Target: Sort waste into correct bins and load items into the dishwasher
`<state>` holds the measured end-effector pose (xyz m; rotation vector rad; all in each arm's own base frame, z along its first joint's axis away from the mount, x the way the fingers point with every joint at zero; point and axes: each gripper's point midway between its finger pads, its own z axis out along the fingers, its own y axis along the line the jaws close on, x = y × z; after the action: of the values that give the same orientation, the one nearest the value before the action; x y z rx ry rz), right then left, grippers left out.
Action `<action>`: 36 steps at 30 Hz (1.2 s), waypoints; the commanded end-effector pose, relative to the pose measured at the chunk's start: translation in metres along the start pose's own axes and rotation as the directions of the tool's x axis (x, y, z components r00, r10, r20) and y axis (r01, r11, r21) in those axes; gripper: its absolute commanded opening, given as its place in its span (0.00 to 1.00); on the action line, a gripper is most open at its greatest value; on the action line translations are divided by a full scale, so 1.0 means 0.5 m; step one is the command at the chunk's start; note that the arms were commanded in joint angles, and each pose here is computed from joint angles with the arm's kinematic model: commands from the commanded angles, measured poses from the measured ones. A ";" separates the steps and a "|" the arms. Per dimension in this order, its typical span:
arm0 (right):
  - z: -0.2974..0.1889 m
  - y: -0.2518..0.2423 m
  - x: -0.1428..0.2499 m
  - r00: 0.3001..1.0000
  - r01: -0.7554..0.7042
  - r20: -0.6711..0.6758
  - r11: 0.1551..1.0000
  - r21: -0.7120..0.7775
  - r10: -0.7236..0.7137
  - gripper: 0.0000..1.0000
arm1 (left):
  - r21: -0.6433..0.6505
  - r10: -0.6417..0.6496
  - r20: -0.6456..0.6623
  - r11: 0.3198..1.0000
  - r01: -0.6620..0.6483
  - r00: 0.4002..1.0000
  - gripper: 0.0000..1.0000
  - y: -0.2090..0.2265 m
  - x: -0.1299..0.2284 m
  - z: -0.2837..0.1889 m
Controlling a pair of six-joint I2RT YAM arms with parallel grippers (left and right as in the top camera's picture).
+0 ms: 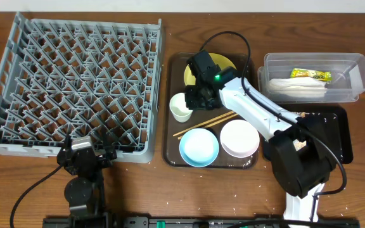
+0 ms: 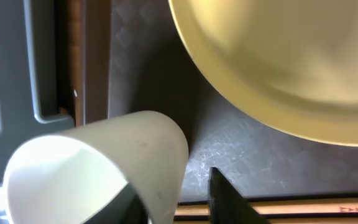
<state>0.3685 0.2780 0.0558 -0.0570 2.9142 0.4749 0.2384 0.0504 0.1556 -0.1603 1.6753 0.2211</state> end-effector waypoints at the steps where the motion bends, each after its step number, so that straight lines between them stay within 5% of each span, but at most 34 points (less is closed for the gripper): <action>1: 0.009 0.007 0.003 1.000 0.014 -0.009 1.000 0.001 -0.014 0.22 | -0.005 0.013 -0.044 1.000 -0.014 0.999 0.89 0.001 0.036 0.004; 9: 0.015 0.009 0.019 0.999 0.046 -0.021 0.999 0.026 -0.045 0.01 | -0.005 0.013 -0.044 1.000 -0.014 0.999 0.89 0.001 0.036 0.004; 18: 0.010 -0.011 0.023 0.998 0.063 -0.031 0.996 0.064 -0.061 0.01 | -0.005 0.013 -0.044 1.000 -0.014 0.999 0.90 0.001 0.036 0.004; 36: -0.235 -0.049 -0.089 0.991 0.130 0.091 0.890 -0.437 -0.100 0.01 | -0.001 0.012 -0.039 1.000 -0.012 0.999 0.90 0.000 0.034 0.004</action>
<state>0.4006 0.2038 0.1428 -0.1339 2.7406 0.8733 0.2384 0.0504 0.1556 -0.1603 1.6753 0.2211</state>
